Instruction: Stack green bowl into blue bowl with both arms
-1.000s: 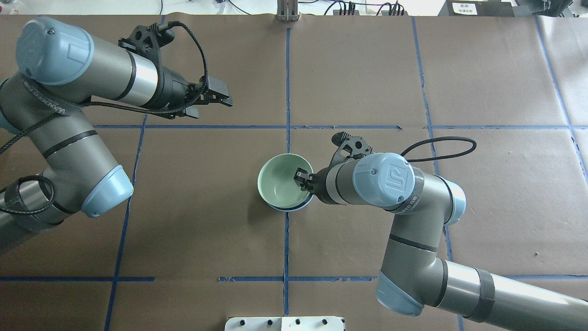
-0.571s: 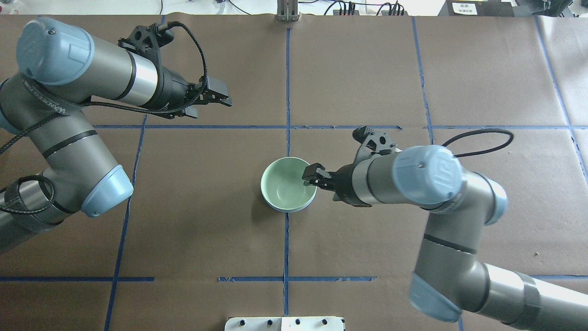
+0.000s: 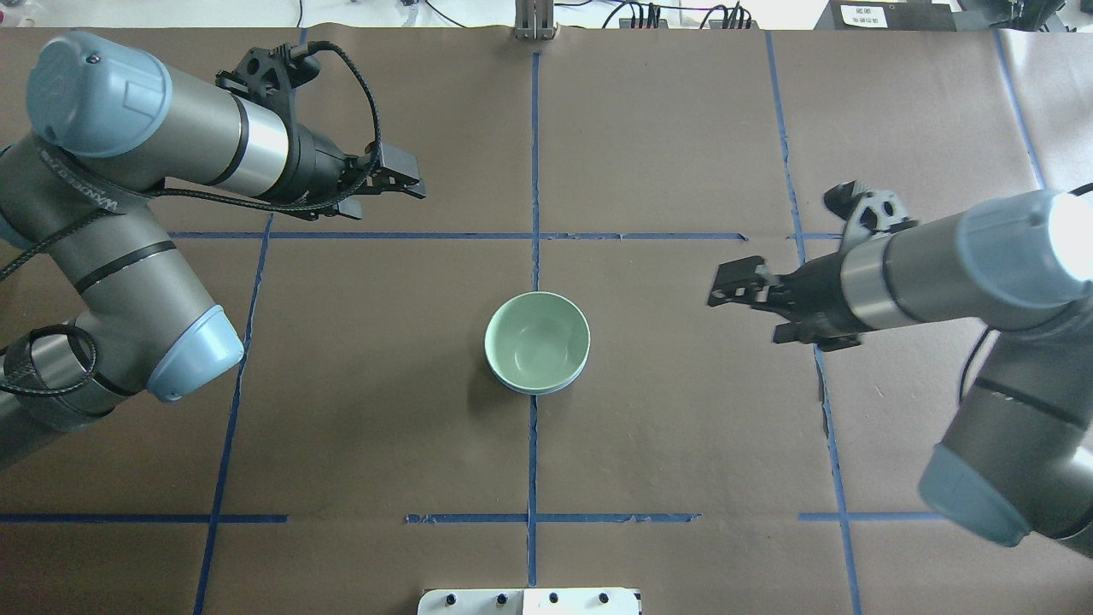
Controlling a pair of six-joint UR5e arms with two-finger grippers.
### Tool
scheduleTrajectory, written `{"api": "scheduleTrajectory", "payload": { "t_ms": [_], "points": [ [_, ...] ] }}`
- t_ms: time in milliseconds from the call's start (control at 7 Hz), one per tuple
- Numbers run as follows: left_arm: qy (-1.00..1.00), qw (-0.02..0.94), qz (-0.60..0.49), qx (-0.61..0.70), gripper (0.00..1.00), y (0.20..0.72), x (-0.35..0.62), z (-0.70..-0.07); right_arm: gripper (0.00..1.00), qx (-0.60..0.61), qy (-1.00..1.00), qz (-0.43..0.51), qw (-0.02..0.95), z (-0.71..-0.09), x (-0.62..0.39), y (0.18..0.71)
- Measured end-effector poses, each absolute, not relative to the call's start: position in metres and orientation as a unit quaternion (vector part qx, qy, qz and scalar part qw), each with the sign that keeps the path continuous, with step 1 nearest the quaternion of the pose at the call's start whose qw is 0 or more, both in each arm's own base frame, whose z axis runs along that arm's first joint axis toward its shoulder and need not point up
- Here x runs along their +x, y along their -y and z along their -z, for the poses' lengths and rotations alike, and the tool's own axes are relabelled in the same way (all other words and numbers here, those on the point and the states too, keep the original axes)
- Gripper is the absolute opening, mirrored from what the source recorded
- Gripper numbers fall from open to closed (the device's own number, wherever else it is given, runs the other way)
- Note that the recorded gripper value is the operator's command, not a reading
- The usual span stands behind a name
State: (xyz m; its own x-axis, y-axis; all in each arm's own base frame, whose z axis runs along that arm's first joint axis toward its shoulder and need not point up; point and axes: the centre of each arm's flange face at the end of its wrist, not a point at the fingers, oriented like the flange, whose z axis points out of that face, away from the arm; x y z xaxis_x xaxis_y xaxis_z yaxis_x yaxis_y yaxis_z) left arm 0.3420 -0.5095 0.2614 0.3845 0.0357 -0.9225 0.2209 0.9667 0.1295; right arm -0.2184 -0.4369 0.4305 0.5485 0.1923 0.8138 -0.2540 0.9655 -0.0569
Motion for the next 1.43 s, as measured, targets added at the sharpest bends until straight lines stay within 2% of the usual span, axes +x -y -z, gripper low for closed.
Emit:
{"api": "scheduleTrajectory", "payload": {
  "t_ms": [286, 571, 714, 1000, 1429],
  "points": [
    [-0.496, 0.856, -0.014, 0.146, 1.00, 0.531, 0.254, -0.351, 1.00, 0.063, 0.431, -0.070, 0.898, -0.532, -0.097, 0.478],
    [-0.411, 0.891, -0.093, 0.170, 1.00, 0.550, 0.127, -0.426, 1.00, 0.089, 0.416, -0.031, 0.905, -0.612, -0.006, 0.486],
    [-0.374, 0.905, -0.128, 0.159, 1.00, 0.543, 0.067, -0.466, 1.00, 0.091, 0.410, -0.011, 0.908, -0.649, 0.020, 0.483],
    [-0.347, 0.920, -0.154, 0.103, 1.00, 0.487, -0.006, -0.533, 1.00, 0.075, 0.411, 0.005, 0.908, -0.696, 0.049, 0.472],
    [-0.354, 0.924, -0.144, 0.013, 1.00, 0.414, -0.027, -0.596, 1.00, 0.066, 0.430, 0.017, 0.900, -0.689, 0.056, 0.468]
  ]
}}
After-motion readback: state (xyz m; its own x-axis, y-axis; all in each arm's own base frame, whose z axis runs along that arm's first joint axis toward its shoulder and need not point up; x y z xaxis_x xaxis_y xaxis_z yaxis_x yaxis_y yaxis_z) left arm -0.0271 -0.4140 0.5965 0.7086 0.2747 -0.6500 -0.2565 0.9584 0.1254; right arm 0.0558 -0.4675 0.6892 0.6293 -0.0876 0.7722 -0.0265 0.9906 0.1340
